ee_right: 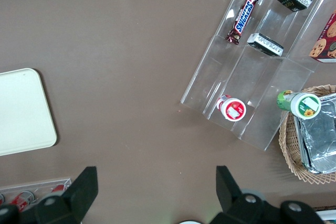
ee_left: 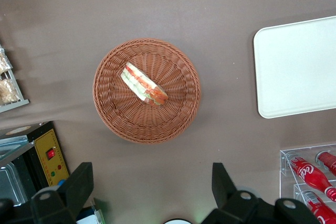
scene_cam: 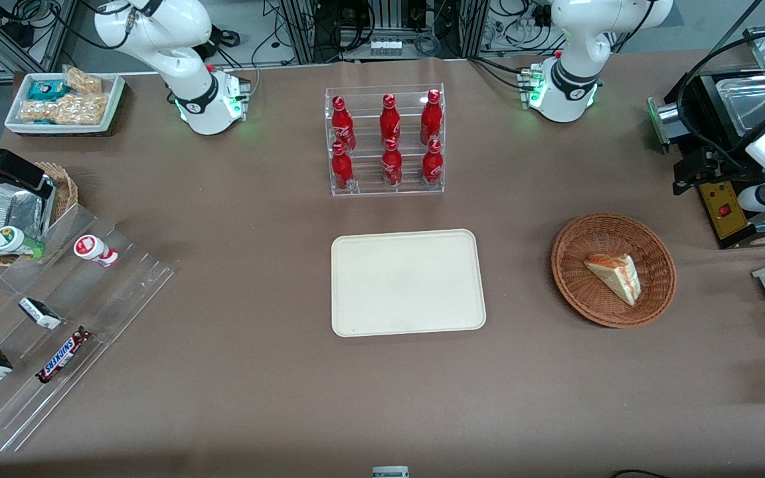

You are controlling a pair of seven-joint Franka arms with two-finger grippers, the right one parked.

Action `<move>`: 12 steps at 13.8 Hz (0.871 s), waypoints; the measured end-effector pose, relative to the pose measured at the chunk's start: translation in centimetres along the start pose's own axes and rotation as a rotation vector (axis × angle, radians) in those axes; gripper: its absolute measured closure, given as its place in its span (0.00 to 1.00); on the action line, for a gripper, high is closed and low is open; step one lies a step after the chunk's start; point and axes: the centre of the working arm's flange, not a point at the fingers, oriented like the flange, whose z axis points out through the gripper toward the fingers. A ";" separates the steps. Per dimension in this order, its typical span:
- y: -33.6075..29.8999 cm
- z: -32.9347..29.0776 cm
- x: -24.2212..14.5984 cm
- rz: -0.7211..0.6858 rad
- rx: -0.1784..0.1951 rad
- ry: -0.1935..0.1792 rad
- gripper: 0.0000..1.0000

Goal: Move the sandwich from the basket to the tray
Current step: 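Move the left gripper down over the sandwich in the wicker basket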

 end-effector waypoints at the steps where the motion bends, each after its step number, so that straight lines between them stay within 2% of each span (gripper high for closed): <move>1: 0.0 0.0 0.0 0.000 0.000 0.000 0.00; 9: 0.0 0.0 0.0 0.000 0.000 -0.001 0.00; 12: 0.0 0.8 0.1 -0.001 -0.001 -0.019 0.00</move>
